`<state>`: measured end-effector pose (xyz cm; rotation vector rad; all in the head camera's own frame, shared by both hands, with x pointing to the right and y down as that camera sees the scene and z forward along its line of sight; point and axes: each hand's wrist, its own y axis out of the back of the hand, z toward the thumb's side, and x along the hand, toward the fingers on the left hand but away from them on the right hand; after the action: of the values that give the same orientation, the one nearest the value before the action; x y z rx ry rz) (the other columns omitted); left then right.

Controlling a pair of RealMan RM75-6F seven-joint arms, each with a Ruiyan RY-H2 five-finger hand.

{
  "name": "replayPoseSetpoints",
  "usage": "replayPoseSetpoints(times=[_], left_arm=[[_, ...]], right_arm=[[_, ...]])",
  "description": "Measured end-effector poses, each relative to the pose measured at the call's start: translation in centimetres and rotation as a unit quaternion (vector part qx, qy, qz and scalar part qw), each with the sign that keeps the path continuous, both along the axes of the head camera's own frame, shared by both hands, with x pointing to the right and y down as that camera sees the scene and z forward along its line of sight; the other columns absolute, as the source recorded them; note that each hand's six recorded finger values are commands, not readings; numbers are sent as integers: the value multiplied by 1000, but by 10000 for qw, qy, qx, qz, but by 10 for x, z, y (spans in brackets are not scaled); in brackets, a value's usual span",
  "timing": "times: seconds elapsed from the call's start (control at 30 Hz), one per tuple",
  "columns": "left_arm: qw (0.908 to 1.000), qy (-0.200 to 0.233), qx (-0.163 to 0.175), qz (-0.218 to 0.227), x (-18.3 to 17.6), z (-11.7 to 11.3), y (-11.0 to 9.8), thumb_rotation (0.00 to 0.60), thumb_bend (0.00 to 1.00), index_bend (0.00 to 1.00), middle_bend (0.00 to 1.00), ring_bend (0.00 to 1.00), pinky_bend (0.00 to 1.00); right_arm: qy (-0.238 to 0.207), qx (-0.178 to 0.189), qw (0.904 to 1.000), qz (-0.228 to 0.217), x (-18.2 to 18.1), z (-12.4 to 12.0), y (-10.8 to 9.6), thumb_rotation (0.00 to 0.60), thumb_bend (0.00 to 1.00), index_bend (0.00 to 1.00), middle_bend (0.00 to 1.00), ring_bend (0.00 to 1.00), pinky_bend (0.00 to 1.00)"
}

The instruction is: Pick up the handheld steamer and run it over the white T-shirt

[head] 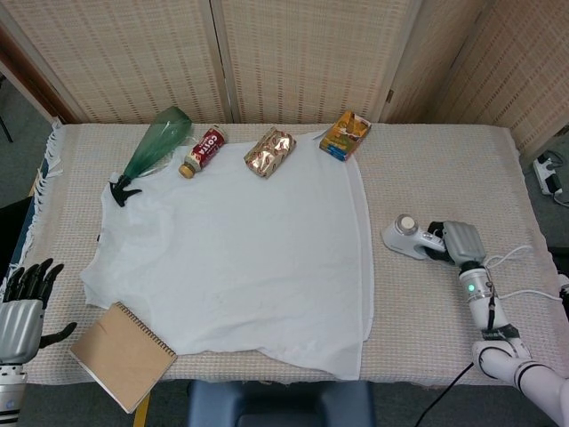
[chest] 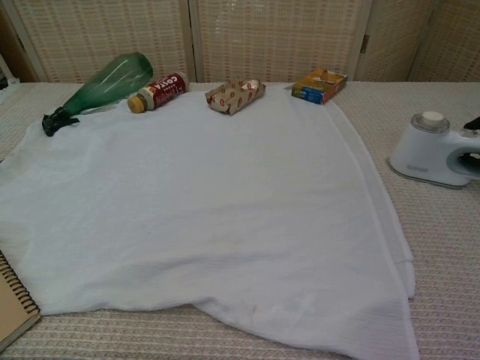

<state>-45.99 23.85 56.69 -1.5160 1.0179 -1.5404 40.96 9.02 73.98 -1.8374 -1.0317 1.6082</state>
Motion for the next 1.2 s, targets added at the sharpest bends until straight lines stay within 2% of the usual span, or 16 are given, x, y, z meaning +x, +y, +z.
replayPoseSetpoints(times=[0.1, 0.23, 0.4, 0.6, 0.73, 0.87, 0.97, 1.07, 1.2], left_arm=[[9998, 81, 63, 146, 6, -1, -6, 600, 176, 171, 121, 108, 70], [9983, 343, 212, 412, 19, -2, -18, 600, 304, 240, 230, 199, 133], [9913, 786, 331, 1001, 48, 3, -46, 600, 497, 285, 273, 244, 159], [9791, 1182, 86, 1650, 90, 19, -74, 600, 523, 295, 279, 246, 161], [9700, 1379, -321, 1975, 120, 38, -88, 600, 589, 289, 233, 197, 103], [9616, 1517, -1034, 2042, 148, 65, -97, 591, 607, 258, 190, 151, 48], [9532, 1631, -1566, 2006, 171, 87, -103, 512, 586, 248, 164, 108, 15], [9456, 1642, -1942, 2029, 192, 106, -104, 438, 539, 217, 129, 57, 0], [9398, 1561, -2321, 1962, 202, 125, -98, 422, 506, 165, 93, 13, 0]], right_arm=[[-364, 96, 9992, 133, 0, -1, 1, 600, 508, 848, 874, 816, 952], [-821, 241, 9961, 235, -1, -8, -1, 600, 527, 861, 881, 842, 982], [-1057, 376, 9936, 145, -4, -24, -7, 600, 553, 864, 885, 851, 989], [-1478, 312, 9885, 63, -25, -43, -15, 600, 584, 864, 885, 856, 992], [-1733, 197, 9846, -115, -53, -58, -24, 600, 617, 870, 890, 865, 1000], [-1717, 69, 9841, -446, -81, -66, -34, 600, 620, 870, 892, 867, 1000], [-1641, 27, 9838, -714, -102, -70, -39, 600, 622, 870, 893, 867, 1000], [-1615, -23, 9826, -913, -124, -70, -42, 600, 631, 870, 893, 868, 1000], [-1677, -147, 9801, -1056, -151, -63, -40, 600, 642, 870, 894, 869, 1000]])
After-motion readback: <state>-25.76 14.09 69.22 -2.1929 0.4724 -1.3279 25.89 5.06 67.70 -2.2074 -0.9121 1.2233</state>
